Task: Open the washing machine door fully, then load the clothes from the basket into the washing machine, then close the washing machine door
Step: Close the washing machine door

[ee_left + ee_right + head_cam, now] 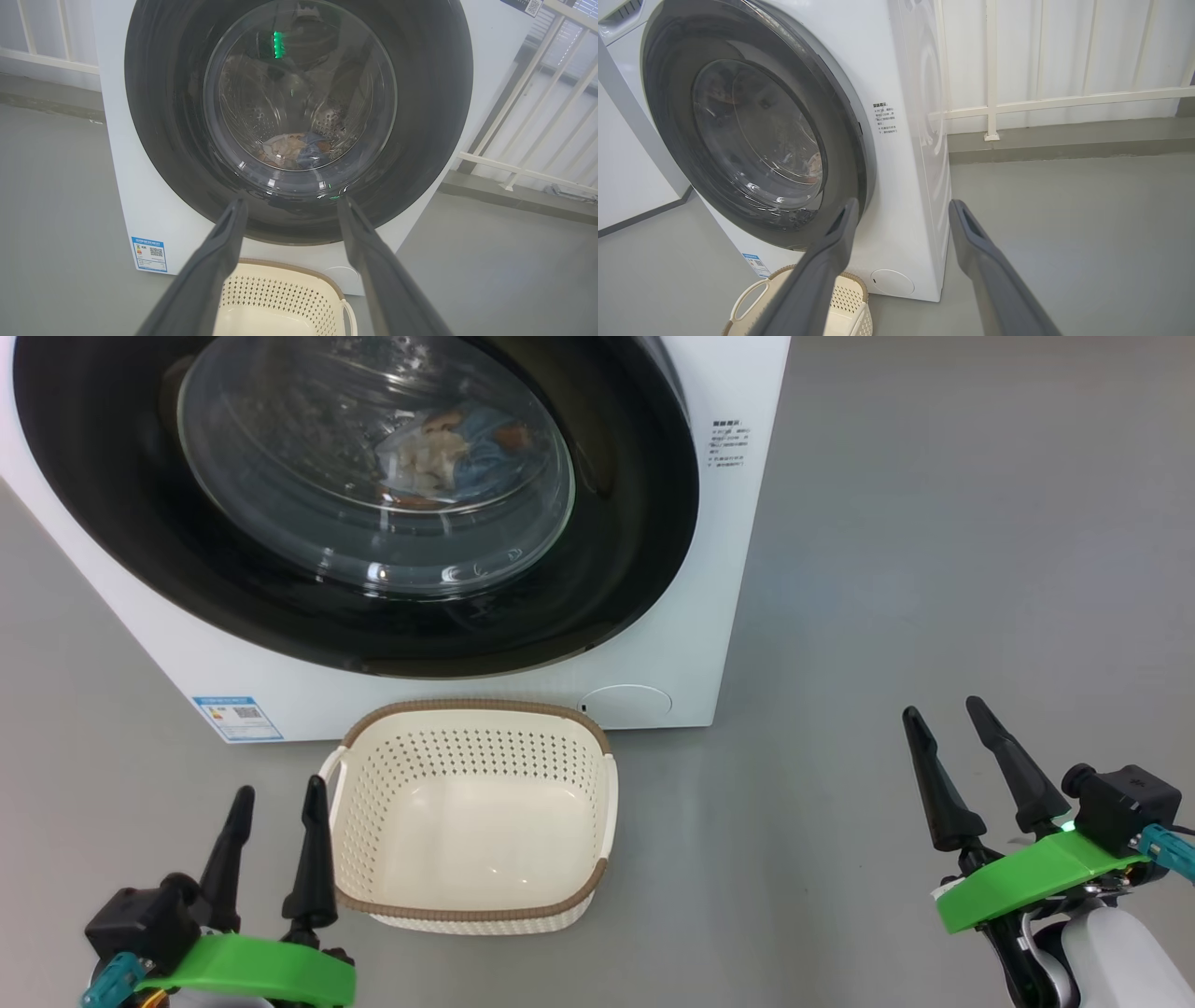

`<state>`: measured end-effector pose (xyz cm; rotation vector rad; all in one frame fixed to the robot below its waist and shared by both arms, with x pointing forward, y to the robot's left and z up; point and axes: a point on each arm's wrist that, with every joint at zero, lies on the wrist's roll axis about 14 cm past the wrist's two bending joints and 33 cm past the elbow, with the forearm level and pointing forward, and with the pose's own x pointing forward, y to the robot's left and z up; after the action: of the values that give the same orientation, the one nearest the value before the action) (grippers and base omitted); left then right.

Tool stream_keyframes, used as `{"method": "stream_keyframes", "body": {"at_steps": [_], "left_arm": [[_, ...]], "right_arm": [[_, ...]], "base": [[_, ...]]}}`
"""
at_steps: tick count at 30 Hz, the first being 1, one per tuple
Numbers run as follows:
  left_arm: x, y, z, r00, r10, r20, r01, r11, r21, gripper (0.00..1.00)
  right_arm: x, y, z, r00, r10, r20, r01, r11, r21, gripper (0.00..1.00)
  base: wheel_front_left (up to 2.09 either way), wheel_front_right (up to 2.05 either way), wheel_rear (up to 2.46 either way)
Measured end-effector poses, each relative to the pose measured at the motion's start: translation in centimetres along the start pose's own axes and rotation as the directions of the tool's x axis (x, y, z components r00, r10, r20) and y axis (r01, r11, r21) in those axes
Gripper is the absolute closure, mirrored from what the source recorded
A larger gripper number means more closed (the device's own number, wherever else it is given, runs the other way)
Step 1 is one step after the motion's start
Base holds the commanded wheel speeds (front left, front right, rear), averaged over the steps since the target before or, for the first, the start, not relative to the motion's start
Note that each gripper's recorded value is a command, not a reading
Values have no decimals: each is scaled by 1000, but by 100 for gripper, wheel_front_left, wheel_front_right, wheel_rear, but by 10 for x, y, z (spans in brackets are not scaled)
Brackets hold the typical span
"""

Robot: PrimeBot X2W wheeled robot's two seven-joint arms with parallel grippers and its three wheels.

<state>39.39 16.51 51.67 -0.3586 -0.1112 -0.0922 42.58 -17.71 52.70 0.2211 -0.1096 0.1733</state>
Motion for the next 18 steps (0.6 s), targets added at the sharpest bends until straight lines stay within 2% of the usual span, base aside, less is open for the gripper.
{"method": "stream_keyframes", "body": {"at_steps": [18], "left_arm": [[1,1,-2,1000,2,-5,-2,1000,-1,0]], "right_arm": [[0,-1,-2,1000,-4,-5,4,1000,4,0]], "base": [[0,0,0]]}}
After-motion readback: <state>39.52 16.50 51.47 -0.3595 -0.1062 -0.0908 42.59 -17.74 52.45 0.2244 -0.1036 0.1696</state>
